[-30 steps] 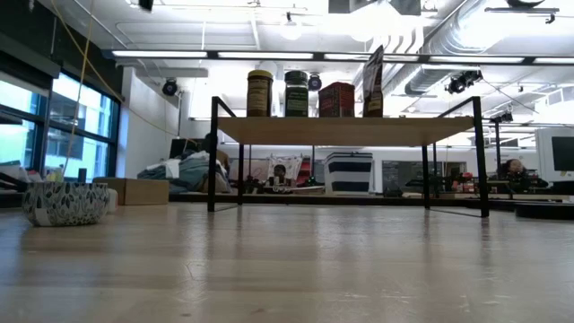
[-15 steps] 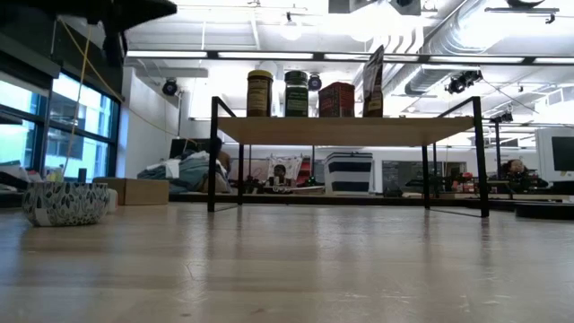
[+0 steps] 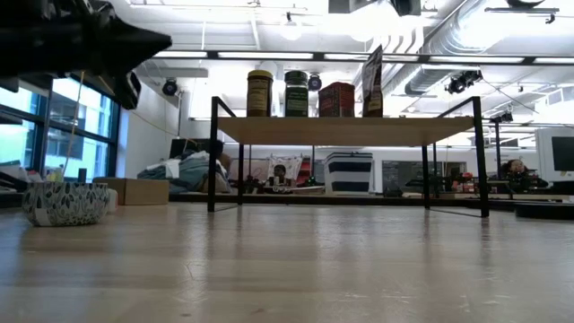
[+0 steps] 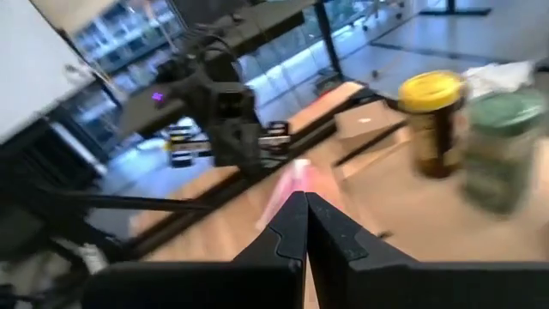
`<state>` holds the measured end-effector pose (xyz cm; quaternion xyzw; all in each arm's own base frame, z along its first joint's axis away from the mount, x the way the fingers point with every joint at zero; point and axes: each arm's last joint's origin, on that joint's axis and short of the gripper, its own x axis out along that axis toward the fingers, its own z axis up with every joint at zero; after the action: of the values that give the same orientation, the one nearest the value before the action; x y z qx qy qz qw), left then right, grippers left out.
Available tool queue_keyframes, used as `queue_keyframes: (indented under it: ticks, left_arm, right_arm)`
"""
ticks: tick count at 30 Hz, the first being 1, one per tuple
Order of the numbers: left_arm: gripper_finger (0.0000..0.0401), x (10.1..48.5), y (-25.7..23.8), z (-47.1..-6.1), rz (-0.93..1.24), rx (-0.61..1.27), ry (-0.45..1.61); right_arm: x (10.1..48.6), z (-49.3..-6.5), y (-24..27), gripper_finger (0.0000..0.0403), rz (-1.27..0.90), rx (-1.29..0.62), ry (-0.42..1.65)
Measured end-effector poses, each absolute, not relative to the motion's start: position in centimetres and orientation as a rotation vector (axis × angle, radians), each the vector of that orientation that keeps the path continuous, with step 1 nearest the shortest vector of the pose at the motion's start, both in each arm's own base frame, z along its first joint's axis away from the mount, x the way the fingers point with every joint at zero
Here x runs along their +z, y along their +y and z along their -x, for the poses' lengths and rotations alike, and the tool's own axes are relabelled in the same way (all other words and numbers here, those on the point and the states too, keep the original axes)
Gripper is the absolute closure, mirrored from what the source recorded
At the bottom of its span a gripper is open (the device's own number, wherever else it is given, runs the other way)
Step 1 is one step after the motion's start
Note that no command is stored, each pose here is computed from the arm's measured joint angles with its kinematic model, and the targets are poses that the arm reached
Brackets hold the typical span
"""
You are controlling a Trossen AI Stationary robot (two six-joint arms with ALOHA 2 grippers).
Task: Shelf spices
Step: Return to Home Position
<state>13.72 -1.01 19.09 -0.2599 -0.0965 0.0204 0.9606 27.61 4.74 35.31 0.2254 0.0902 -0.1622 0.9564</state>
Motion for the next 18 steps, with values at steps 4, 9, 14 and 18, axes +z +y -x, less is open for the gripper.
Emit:
queue_keyframes:
  ticks: [4, 9, 14, 18]
  left_arm:
    - [0.0401, 18.7, -0.4, -13.8, 0.458, 0.029, -0.146]
    - [0.0401, 18.2, 0.0, -13.9, 0.387, 0.048, -0.093]
    - [0.0401, 18.2, 0.8, -13.9, 0.293, 0.109, -0.098]
    - [0.0401, 18.1, 1.6, -13.8, 0.255, 0.131, -0.095]
  right_arm:
    - [35.6, -26.4, 3.0, 0.0403, -0.385, -0.316, 0.258]
    - [35.3, -25.9, 3.0, 0.0403, -0.306, -0.259, 0.332]
    - [34.9, -25.6, 4.1, 0.0403, -0.262, -0.23, 0.385]
    - [32.7, -24.7, 4.7, 0.0403, -0.323, -0.255, 0.365]
